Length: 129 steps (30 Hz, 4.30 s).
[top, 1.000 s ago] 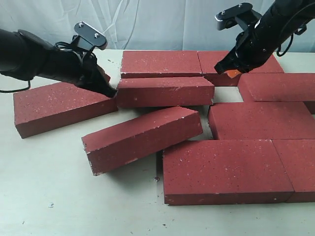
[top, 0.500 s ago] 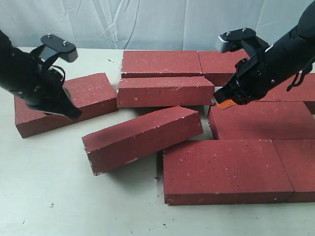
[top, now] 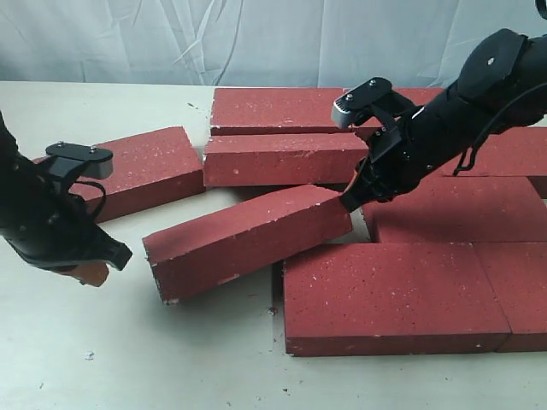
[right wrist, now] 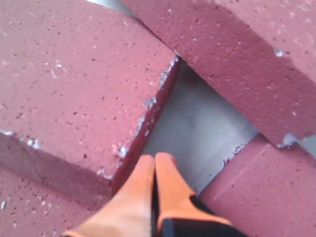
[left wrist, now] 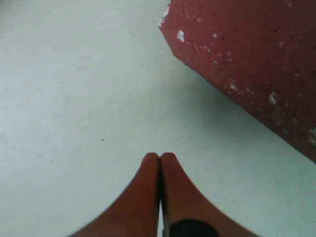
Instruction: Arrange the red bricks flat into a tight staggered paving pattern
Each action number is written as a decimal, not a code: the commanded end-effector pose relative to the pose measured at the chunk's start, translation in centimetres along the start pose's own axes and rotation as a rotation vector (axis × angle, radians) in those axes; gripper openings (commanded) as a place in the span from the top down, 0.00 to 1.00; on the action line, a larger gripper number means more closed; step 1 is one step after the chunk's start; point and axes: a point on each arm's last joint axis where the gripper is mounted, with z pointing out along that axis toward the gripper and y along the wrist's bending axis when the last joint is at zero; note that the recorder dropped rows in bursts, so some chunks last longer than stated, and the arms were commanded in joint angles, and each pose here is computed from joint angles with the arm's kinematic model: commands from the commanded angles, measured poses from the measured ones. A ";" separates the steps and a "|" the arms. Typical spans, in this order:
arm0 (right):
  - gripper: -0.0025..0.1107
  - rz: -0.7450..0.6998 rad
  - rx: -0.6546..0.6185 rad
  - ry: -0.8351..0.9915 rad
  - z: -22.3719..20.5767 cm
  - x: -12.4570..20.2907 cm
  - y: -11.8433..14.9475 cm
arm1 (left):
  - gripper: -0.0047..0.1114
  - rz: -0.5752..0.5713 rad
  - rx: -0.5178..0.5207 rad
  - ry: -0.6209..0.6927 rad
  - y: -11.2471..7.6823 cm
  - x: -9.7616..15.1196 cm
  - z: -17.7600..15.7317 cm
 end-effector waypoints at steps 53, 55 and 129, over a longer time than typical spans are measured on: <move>0.99 -0.292 -0.035 -0.038 6.3 -4.1 9.6 | 0.96 -0.048 -0.517 -0.095 5.1 1.8 -5.8; 0.99 -0.294 -0.036 -0.033 6.2 -4.1 9.5 | 0.96 -0.078 -0.532 -0.102 5.5 1.9 -5.9; 0.99 -0.115 0.063 0.072 3.2 -5.0 -1.2 | 0.96 0.450 -0.194 -0.428 -3.1 -18.8 7.0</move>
